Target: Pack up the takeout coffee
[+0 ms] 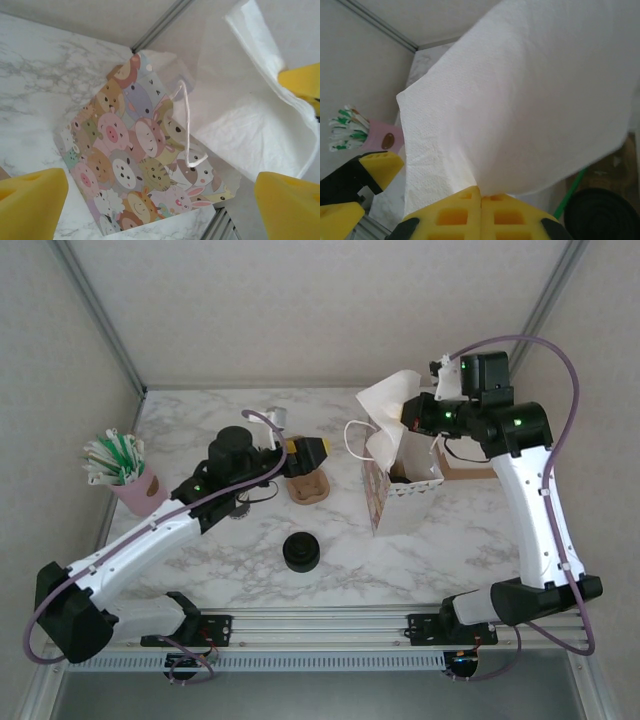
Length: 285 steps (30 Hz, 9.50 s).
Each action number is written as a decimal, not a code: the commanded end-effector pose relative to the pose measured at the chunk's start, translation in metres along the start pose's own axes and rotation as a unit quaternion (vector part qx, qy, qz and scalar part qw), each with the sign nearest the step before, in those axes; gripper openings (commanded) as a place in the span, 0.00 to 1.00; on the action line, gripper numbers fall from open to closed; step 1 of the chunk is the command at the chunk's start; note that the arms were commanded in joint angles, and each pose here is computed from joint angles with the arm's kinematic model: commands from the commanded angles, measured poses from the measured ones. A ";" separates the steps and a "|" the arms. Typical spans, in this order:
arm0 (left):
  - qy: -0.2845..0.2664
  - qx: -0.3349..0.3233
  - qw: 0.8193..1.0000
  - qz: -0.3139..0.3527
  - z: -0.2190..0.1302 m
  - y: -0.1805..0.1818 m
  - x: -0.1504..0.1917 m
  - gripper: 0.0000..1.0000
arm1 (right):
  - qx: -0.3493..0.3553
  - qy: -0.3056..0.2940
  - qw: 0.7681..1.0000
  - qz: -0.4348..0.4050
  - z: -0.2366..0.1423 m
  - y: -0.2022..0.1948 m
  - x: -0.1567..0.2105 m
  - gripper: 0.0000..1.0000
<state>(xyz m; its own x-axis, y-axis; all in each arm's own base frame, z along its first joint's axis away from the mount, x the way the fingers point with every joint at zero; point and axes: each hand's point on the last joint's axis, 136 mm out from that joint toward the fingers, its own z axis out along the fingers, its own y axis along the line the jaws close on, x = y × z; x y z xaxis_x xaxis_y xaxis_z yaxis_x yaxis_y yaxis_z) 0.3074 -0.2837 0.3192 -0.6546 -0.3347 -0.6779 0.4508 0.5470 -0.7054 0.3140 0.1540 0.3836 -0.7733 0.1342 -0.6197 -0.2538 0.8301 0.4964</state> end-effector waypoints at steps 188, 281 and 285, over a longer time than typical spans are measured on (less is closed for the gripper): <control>-0.137 -0.090 0.986 0.018 -0.081 -0.007 -0.044 1.00 | 0.213 -0.282 0.935 -0.033 -0.143 -0.086 0.080 0.99; -0.113 -0.552 0.826 0.040 -0.166 0.400 -0.025 1.00 | 0.330 -0.261 0.884 0.204 0.025 -0.348 0.118 0.99; -0.116 -0.526 0.840 0.058 -0.158 0.397 -0.024 1.00 | 0.346 -0.253 0.886 0.179 0.041 -0.349 0.116 0.99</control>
<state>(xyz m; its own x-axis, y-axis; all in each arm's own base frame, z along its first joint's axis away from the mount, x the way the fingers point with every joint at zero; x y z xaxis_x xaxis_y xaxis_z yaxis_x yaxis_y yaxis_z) 0.3985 0.0610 0.0794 -0.4965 -0.3438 -0.7971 -0.3992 0.9058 -0.1420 0.3233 -0.0933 0.1035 -0.3800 0.5968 -0.7067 0.5195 0.7698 0.3708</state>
